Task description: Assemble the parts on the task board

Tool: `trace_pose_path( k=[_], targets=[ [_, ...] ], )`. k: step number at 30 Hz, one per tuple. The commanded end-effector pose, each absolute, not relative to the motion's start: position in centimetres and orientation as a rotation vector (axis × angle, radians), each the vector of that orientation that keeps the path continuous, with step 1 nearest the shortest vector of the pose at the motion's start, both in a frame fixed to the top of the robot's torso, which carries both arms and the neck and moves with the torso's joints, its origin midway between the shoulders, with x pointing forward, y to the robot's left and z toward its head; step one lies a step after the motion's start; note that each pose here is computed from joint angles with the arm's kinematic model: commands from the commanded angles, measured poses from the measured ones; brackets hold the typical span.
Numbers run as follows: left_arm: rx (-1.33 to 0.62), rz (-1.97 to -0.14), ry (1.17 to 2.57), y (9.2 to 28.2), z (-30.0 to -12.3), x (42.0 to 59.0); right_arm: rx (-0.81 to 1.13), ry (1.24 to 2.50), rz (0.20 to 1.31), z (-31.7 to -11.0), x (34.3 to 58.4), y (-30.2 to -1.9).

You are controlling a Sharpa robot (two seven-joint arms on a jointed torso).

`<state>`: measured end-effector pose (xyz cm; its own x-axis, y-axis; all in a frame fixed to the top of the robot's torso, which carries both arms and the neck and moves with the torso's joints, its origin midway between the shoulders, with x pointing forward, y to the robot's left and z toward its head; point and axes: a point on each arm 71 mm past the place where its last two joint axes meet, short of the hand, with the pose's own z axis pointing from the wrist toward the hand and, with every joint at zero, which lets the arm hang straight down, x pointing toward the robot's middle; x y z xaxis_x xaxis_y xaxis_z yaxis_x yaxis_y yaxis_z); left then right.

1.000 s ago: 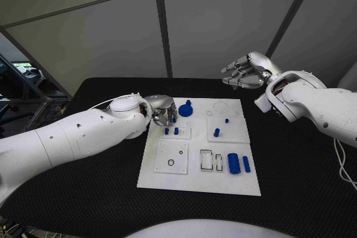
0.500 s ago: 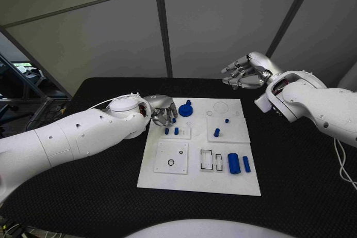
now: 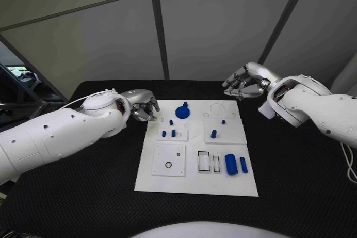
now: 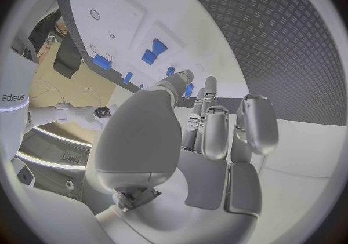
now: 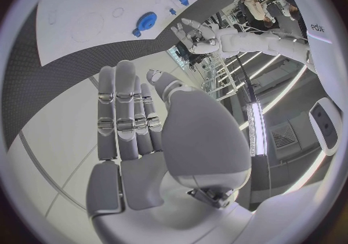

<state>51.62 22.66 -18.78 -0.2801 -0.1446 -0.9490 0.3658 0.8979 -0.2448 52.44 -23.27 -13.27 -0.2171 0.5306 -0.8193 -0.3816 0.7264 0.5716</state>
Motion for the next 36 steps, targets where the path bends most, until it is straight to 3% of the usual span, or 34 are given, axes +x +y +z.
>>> trace_pose_path(
  k=[1,9,16,25,36],
  targets=[
    [0.018,-0.612,1.714,23.8,-17.4,51.4,-0.032,1.627,0.699,-13.9,51.9,-23.1],
    [-0.453,-0.977,1.533,27.9,-15.5,50.6,-0.232,1.664,0.536,-15.7,49.7,-22.6],
    [-0.770,-1.269,1.410,27.7,-15.4,49.1,-0.317,1.687,0.451,-17.3,48.6,-22.1],
    [-0.919,-1.379,1.361,27.2,-15.4,48.7,-0.365,1.717,0.412,-18.5,48.4,-21.4],
    [-0.952,-1.412,1.350,27.0,-15.4,48.7,-0.375,1.728,0.417,-19.6,48.8,-20.4]
  ],
)
